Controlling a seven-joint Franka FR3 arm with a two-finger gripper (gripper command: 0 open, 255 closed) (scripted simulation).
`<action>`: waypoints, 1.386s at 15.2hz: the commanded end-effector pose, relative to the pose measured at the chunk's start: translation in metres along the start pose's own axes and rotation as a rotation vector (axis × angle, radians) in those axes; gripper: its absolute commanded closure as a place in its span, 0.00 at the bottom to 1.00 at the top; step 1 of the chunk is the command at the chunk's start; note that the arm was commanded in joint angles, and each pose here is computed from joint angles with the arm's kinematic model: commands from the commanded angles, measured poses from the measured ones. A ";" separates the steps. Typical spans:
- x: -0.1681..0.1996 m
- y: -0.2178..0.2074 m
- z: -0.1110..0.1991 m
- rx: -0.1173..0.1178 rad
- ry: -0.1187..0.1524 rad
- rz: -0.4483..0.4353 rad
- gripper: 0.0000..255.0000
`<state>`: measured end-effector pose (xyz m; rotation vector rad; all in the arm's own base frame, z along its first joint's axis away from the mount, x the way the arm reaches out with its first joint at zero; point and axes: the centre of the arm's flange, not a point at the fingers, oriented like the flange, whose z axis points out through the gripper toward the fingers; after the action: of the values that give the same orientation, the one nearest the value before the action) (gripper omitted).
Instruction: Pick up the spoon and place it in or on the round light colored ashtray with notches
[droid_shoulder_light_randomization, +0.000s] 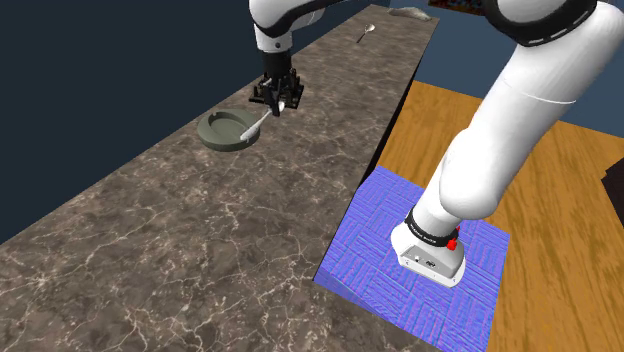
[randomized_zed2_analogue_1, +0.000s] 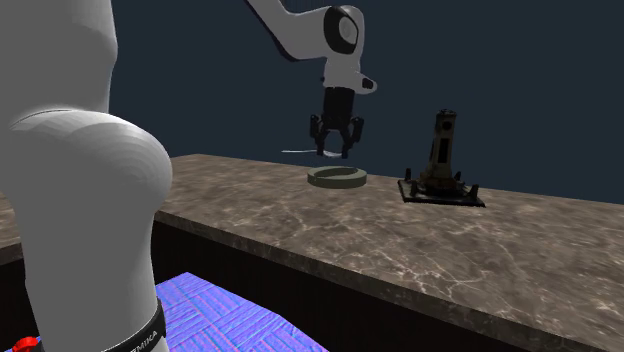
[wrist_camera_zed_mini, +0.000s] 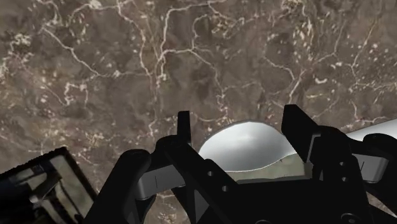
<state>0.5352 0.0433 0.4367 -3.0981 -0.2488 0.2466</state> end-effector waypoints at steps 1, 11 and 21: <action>0.027 0.001 -0.007 0.000 0.000 0.000 1.00; 0.146 0.002 -0.024 0.000 0.000 0.000 1.00; 0.154 0.004 0.028 0.000 0.000 0.000 1.00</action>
<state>0.6819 0.0630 0.3899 -3.0979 -0.2489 0.2473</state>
